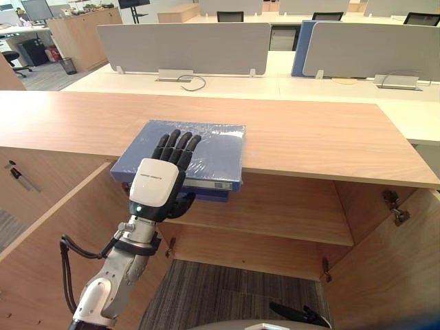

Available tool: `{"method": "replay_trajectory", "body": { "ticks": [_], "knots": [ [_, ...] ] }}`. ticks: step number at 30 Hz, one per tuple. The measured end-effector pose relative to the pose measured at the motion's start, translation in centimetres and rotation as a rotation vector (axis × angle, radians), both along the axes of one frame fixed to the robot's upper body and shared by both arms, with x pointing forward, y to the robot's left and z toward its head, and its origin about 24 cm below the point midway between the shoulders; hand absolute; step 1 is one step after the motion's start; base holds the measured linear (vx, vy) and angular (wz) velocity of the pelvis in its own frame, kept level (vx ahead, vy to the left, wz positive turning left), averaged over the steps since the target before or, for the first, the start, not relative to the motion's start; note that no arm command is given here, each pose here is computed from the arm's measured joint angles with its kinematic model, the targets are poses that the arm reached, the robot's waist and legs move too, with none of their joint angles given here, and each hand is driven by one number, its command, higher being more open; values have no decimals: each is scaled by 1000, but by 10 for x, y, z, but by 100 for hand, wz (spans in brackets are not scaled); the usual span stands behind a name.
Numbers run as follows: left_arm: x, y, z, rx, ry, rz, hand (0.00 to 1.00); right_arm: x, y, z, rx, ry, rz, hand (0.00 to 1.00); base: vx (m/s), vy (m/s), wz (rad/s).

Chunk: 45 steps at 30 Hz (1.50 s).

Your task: Walk over to the cabinet, pick up the folder, carry it to the office cabinet, place the folder inside the office cabinet, then close the office cabinet door

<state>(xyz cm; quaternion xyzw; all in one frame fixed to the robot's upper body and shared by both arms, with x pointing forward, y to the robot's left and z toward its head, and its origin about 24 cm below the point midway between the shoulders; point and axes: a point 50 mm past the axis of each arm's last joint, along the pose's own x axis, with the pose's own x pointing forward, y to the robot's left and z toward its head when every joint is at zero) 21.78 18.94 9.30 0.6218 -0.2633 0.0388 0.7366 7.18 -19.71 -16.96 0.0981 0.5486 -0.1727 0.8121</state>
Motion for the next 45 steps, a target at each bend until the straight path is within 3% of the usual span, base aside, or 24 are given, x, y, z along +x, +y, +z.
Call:
{"method": "replay_trajectory", "body": {
  "ticks": [9,19,23,27,30,34,40,45],
  "knots": [
    [19,10,9,46,-73,37,0,3,0,1,-1,-8,6,100,-10,-8,-7],
    [23,0,27,40,-157,44,0,4,-1,1,-5,-9,9,100,-4,-5,-2],
    [-5,-21,41,-196,-136,-73,0,2,-1,0,-2,-4,-13,100,0,0,0],
    [-16,-28,53,-636,-81,-248,0,1,-3,0,-1,-4,-30,100,-10,-24,-13],
    [-19,-12,60,-1064,-82,-342,0,3,-5,5,-10,-59,-78,100,-31,-16,-28],
    [-35,17,53,-1593,-186,-385,0,27,-2,45,-119,-322,-152,100,-25,0,-50],
    [-43,23,45,-1779,-199,-405,0,73,-24,157,-442,-784,-159,100,-18,20,-46],
    [-46,17,49,-1799,-177,-450,0,81,-27,226,-770,-989,-88,100,-6,18,-38]
  ]
}}
